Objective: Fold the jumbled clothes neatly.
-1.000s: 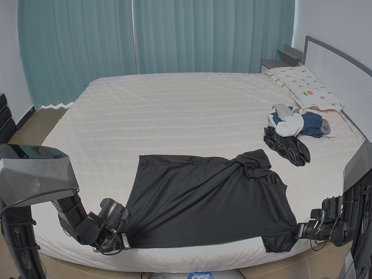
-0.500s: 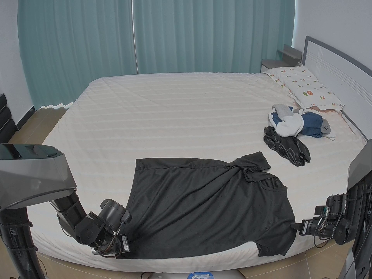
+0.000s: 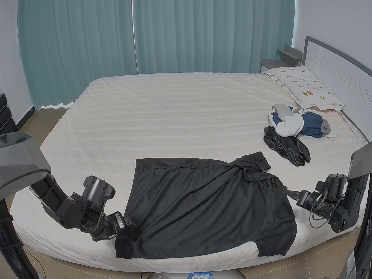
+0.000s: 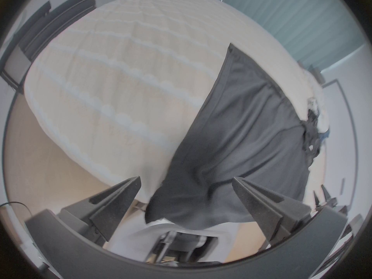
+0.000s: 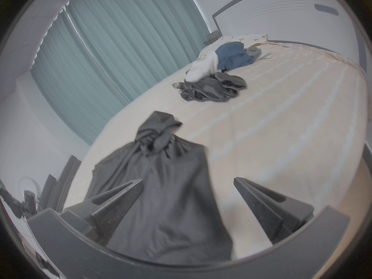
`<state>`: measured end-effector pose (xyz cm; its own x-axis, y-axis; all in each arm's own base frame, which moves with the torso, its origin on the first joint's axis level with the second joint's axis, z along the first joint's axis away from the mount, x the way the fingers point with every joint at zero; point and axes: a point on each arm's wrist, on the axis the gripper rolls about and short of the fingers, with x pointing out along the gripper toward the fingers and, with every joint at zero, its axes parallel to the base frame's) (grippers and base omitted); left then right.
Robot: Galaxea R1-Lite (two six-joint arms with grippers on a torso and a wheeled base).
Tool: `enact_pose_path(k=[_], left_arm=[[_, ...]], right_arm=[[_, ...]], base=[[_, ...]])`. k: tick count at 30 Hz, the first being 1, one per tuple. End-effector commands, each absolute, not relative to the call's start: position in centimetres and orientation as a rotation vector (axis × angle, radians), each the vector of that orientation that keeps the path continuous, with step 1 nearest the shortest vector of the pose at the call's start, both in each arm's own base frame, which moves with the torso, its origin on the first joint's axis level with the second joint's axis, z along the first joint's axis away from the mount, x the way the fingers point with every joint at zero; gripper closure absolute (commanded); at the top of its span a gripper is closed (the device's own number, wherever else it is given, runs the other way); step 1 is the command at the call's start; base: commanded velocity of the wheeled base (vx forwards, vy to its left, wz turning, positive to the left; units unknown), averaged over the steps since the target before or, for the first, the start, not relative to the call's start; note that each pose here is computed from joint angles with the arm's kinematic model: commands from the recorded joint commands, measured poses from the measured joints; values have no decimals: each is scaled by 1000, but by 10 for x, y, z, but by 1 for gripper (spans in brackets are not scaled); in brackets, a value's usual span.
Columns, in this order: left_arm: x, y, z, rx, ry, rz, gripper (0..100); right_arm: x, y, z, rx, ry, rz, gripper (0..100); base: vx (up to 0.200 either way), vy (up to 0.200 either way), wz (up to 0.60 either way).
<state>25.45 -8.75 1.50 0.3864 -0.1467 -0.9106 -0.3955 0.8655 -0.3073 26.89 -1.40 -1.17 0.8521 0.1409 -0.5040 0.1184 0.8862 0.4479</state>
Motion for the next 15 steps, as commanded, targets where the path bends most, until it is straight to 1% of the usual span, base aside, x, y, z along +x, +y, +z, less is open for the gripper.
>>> enact_pose_path(k=[1, 3, 8, 12, 15], left_arm=[[273, -76, 46, -768, 1037, 88, 0], [279, -75, 48, -832, 990, 86, 0], [293, -79, 38, -924, 952, 94, 0], [299, -81, 33, -973, 943, 112, 0], [300, -81, 31, -980, 948, 120, 0]], right_arm=[[327, 32, 14, 605, 456, 55, 0], [350, 42, 16, 652, 471, 31, 0], [388, 67, 12, 751, 533, 2, 0], [409, 74, -2, 749, 584, -21, 0], [423, 76, -4, 748, 599, -29, 0]], base=[[0, 0, 0], [0, 0, 0], [0, 0, 0], [0, 0, 0], [0, 0, 0]])
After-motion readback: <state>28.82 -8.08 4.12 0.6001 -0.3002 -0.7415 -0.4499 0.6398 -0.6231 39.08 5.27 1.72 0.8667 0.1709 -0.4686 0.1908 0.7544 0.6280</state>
